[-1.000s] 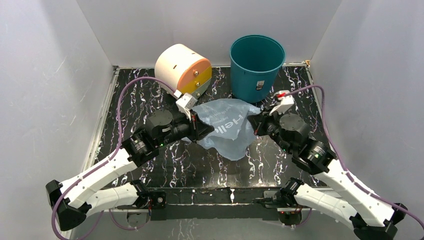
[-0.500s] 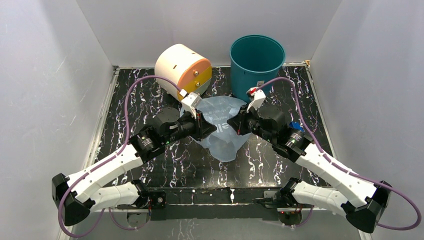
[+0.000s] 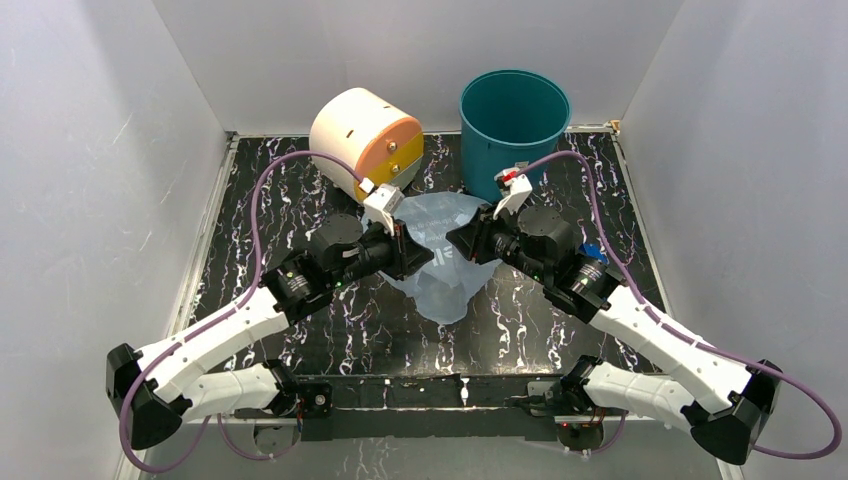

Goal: Put the trash bags into the trash bin
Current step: Unfold the trash bag at the center of the board.

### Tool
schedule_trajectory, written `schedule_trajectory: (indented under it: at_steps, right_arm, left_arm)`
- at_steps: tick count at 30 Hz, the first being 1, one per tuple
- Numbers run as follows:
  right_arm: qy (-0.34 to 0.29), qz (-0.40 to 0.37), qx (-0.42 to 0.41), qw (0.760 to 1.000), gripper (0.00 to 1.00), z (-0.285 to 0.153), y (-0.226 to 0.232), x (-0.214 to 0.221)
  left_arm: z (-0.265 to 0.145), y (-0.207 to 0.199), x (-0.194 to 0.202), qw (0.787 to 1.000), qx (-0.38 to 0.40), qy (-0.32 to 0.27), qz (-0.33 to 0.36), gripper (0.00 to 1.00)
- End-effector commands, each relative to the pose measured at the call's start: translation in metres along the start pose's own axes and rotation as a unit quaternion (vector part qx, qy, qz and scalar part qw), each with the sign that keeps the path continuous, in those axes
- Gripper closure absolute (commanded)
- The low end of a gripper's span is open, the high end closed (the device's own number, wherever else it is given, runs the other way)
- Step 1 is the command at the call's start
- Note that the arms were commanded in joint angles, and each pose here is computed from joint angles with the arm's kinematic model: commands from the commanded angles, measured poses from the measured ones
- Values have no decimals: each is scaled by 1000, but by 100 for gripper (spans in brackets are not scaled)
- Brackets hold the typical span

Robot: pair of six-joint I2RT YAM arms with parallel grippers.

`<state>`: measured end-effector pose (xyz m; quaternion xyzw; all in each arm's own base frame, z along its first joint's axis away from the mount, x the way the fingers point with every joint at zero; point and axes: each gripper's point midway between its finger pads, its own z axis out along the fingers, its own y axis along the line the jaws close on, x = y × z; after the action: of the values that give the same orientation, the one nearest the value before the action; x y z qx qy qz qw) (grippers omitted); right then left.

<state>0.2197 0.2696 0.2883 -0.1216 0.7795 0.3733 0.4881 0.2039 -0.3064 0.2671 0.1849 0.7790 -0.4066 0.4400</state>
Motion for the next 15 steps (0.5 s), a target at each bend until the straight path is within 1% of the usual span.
schedule_trajectory:
  at_steps: [1,2,3,4,5,6,7,12,15]
  right_arm:
    - [-34,-13,-18,999,69,-2,13,-26]
    - [-33,-11,-18,999,67,-2,13,-25]
    - [-34,-10,-18,999,72,-3,12,-25]
    - [-31,-10,-19,999,81,-2,12,-23]
    - [-30,-10,-19,999,88,-2,12,-22]
    - [-30,-9,-17,999,96,-2,11,-21]
    - [-30,-7,-16,999,100,-2,11,-21]
    - [-34,9,-26,999,100,-4,18,-26]
    - [-18,27,-26,999,100,-1,21,-24]
  left_arm:
    - [2,-7,-15,1000,8,-19,4,92]
    - [2,-7,-14,1000,8,-18,4,92]
    - [2,-6,-14,1000,7,-18,4,92]
    - [1,-6,-14,1000,6,-20,4,92]
    - [0,-5,-14,1000,5,-22,4,92]
    - [-1,-5,-14,1000,4,-23,4,92]
    - [-1,-6,-17,1000,7,-29,4,92]
    - [3,-17,-21,999,33,-33,-2,92]
    - [11,-20,-18,999,44,-25,-15,91]
